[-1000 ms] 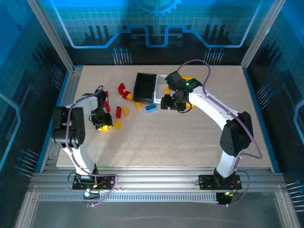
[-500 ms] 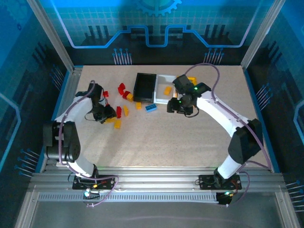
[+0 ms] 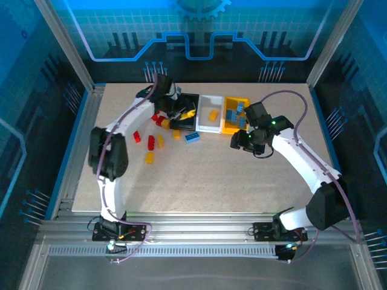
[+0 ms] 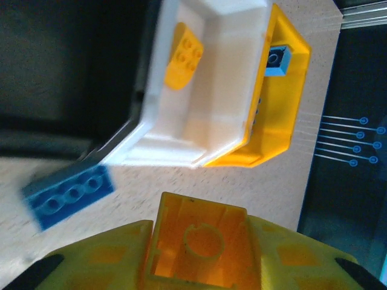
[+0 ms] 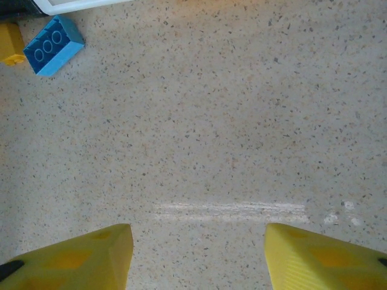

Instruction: Sort the legos into containers by color

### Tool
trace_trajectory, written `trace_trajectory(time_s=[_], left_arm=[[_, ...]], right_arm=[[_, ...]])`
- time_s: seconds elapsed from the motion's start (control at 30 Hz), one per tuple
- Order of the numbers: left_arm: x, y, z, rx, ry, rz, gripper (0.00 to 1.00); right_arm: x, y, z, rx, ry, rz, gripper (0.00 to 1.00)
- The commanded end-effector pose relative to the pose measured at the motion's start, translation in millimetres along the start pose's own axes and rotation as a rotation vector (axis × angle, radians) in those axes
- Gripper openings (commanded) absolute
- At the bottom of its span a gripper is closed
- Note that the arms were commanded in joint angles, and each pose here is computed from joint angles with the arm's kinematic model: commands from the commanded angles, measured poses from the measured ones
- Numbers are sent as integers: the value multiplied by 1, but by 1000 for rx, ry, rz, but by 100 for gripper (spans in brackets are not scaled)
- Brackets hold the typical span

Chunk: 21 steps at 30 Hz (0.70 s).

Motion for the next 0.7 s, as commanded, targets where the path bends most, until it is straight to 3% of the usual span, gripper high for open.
trace_trajectory(time_s=[0.0,0.1,0.33,0.5,0.67], left_arm=[[6,-29,-22,-65,29,25,35],[12,-41,-47,-74,43,16,36],[20,-54,-81,-87,62,34,50],[23,-64,-76,-118,51,33,60],[15,-73,-52,-117,45,-20,65]], right_arm=[[-10,-9,3,-2,17,-17,61],[-14,-14,4,-5,16,-26,61],[-14,-22,10,-8,6,-31,61],[-12,-22,10,-8,5,-19,61],[-8,-15,9,15,3,-10,61]])
Point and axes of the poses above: each hand's point on the last joint's axis, 136 mm out from that joint toward the fingers, its own z axis back along the fingers, its own y axis along the line the jaws close on, x = y × z, the point moved 3 cm from there along z, back along the fingers, and after that the axes turned 10 degrees about z, right-handed, at the moved point
